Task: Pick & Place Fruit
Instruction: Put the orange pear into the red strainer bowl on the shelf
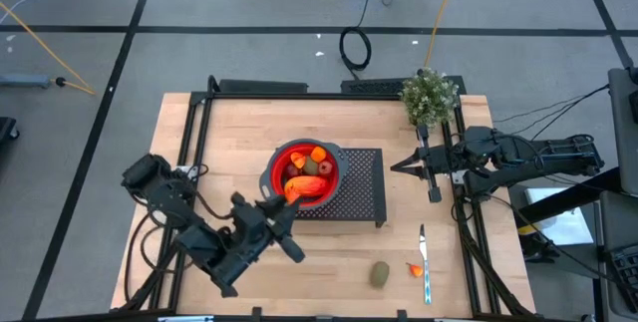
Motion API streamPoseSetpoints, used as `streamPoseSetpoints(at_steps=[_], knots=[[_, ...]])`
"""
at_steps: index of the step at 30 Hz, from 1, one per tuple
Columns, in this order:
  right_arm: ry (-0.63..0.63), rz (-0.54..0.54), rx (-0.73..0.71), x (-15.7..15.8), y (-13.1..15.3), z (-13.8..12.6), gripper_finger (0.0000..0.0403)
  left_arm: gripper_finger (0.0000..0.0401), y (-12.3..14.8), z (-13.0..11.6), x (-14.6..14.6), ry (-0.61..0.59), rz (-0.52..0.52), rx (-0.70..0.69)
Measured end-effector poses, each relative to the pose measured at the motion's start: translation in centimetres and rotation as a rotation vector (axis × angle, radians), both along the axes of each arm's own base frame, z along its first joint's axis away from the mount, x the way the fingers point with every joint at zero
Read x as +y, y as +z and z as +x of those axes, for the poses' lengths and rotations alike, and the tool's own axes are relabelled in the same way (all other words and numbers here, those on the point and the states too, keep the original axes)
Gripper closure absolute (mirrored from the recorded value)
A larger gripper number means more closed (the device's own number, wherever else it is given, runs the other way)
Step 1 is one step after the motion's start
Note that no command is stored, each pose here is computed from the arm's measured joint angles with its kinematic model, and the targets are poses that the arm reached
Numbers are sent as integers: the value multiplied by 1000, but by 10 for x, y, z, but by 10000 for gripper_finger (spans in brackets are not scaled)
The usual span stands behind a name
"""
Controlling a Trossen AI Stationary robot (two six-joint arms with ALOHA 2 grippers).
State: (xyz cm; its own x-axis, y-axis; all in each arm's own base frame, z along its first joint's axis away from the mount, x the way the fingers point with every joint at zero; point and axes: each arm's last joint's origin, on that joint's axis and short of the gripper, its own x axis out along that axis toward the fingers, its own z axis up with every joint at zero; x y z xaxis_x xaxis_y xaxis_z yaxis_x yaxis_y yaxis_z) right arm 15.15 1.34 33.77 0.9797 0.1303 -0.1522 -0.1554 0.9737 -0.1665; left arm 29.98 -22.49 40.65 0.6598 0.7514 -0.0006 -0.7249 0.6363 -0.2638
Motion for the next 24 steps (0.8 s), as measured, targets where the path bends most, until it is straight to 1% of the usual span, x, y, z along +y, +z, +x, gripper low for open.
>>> streamPoseSetpoints(at_steps=[5, 11, 19, 24], knots=[[0, -1, 0, 0, 0, 0, 399, 316, 22, -6, 16, 22, 75, 87], [0, -2, 0, 0, 0, 0, 399, 316, 42, -10, 43, 76, 88, 107], [0, -3, 0, 0, 0, 0, 399, 316, 52, -2, 81, 182, 106, 144], [0, -3, 0, 0, 0, 0, 399, 316, 52, 4, 95, 229, 115, 165]])
